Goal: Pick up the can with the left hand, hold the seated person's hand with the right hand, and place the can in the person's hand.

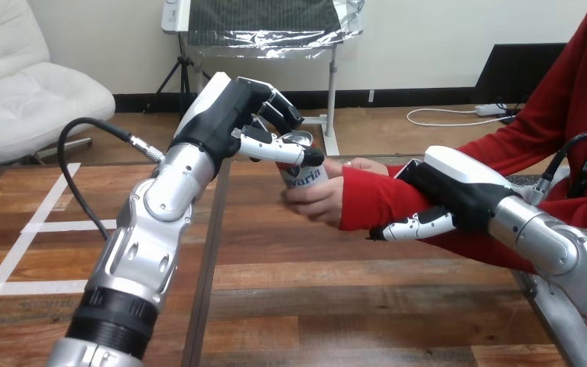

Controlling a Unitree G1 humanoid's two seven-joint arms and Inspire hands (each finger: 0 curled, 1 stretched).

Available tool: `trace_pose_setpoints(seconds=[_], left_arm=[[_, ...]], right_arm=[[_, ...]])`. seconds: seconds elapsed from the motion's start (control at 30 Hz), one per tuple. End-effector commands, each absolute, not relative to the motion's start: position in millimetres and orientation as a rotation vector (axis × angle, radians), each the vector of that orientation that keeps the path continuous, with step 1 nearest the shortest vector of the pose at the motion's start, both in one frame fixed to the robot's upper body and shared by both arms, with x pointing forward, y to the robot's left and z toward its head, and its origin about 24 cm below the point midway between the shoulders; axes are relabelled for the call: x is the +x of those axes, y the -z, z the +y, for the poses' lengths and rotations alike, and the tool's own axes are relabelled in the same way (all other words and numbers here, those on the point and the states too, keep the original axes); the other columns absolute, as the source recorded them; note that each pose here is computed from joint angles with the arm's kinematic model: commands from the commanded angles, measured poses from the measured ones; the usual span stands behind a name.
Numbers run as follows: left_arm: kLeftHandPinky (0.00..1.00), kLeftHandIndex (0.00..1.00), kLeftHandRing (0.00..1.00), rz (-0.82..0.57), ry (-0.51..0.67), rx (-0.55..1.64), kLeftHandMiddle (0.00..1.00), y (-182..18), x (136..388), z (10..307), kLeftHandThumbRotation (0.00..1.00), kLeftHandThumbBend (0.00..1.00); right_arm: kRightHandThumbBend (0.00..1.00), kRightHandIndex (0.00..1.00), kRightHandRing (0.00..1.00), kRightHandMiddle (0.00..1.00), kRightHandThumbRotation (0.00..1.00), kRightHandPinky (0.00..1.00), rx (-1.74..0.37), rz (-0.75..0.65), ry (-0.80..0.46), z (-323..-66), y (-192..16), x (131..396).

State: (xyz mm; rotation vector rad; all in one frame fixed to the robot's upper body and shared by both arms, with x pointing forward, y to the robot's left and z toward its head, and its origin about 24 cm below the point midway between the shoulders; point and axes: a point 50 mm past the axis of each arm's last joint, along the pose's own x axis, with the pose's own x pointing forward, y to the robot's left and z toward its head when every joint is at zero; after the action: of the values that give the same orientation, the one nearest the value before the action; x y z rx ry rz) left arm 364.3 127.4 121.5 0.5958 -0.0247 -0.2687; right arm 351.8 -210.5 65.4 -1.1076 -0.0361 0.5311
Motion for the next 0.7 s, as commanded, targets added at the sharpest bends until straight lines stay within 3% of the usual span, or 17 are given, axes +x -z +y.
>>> trace_pose_setpoints(seconds=[0.0,0.67], left_arm=[[0.28,0.42,0.35,-0.172,0.264,0.588,0.41,-161.3,375.5,111.7,0.00,0.72],[0.28,0.43,0.34,-0.179,0.294,0.600,0.41,-159.8,377.9,101.0,0.00,0.71]], right_arm=[[0.62,0.25,0.19,0.24,0.50,0.16,-1.041,-0.289,-0.518,-167.1,-113.5,372.0],[0.65,0.26,0.23,0.27,0.53,0.19,-1.008,-0.313,-0.542,-156.9,-115.3,372.2]])
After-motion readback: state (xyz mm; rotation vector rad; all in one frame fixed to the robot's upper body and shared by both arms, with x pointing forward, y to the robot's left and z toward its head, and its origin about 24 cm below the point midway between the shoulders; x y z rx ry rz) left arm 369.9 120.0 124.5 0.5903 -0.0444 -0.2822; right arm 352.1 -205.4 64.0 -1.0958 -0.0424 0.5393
